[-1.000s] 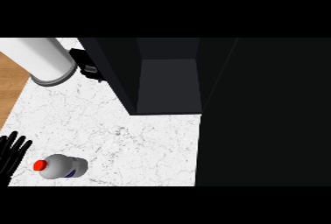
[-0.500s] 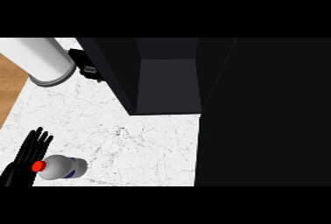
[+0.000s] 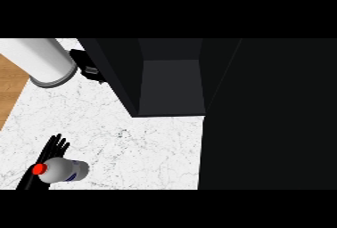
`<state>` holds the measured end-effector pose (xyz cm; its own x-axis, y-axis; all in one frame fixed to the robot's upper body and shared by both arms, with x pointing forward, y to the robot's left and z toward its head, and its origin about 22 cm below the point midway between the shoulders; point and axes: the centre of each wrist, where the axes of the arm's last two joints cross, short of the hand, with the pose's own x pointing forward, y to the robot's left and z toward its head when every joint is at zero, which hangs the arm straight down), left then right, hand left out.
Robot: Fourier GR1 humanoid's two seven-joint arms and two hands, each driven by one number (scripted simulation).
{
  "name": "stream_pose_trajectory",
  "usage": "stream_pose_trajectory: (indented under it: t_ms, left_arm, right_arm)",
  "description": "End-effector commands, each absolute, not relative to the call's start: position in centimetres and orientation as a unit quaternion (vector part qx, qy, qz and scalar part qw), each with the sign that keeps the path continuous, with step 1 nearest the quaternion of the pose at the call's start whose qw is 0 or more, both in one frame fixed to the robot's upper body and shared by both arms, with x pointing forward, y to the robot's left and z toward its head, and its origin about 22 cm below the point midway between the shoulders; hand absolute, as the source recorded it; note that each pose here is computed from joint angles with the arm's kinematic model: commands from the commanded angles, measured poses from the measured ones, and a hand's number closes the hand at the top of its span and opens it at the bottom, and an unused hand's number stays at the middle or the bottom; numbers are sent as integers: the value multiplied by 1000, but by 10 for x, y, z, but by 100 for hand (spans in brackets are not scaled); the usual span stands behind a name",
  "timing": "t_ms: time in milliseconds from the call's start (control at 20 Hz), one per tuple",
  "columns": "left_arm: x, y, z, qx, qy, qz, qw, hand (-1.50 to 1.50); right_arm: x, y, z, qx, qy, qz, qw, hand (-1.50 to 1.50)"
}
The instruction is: Pick up the bottled water, place it into the cabinet and close the cabinet
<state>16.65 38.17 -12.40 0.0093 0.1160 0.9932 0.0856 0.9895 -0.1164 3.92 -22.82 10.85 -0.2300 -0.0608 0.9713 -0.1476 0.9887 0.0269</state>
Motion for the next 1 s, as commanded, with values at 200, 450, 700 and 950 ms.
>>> stream_pose_trajectory:
  t_ms: [200, 450, 700, 950]
  left_arm:
    - [186, 358, -148, -152, -718, 34, 679, -150]
    - [174, 352, -162, -160, -722, 76, 669, 150]
    - [185, 352, -161, -181, -721, 93, 663, 150]
    - [172, 357, -166, -194, -721, 95, 658, 150]
  right_arm:
    - [32, -230, 139, 71, -789, 33, 609, -150]
    - [33, -220, 125, 71, -788, 29, 611, -150]
    - [32, -232, 128, 67, -791, 33, 607, -150]
    - [24, -230, 122, 74, -786, 26, 614, -150]
